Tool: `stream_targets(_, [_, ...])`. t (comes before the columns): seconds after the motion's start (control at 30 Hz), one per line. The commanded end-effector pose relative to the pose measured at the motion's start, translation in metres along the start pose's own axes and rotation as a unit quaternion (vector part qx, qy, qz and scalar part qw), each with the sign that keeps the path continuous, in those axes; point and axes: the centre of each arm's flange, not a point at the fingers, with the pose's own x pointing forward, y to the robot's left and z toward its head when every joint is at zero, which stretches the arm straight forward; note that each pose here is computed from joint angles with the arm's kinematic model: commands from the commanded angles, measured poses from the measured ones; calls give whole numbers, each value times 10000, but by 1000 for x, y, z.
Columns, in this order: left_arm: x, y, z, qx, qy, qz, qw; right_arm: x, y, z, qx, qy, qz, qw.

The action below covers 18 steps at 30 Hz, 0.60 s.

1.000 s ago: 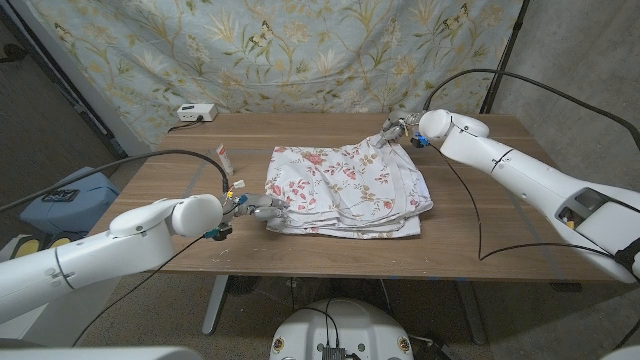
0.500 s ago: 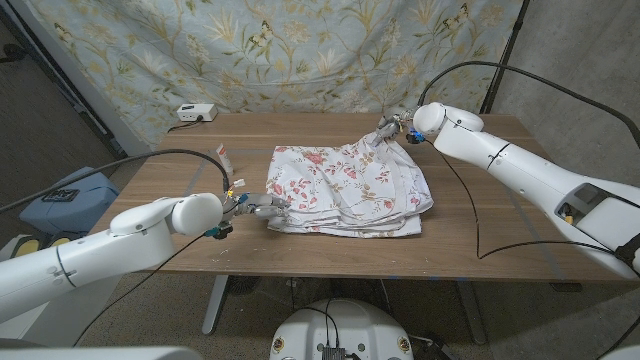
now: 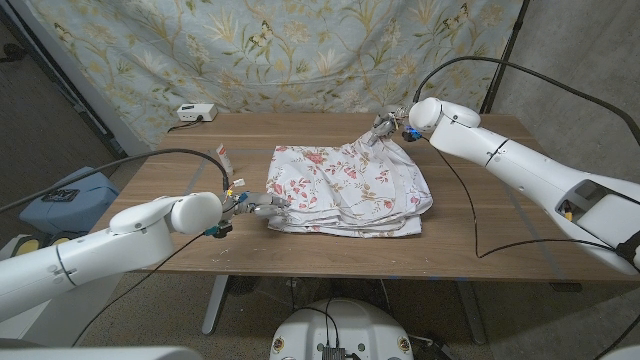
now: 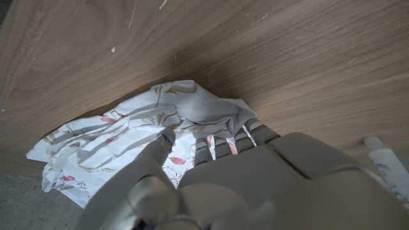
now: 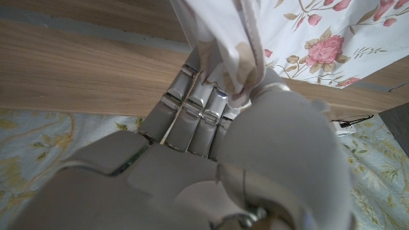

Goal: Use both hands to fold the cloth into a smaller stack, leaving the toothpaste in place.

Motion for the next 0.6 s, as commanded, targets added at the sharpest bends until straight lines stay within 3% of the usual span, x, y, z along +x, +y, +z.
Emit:
stream_targets(0.03, [-6,0,-3,-8,73,66,10000,-4,-1,16,7,-130,33,9999])
stream_targets(0.6, [-15,-8,-2,-103,88,127,9998,-11,-5,45,-29,-408,-122,9991])
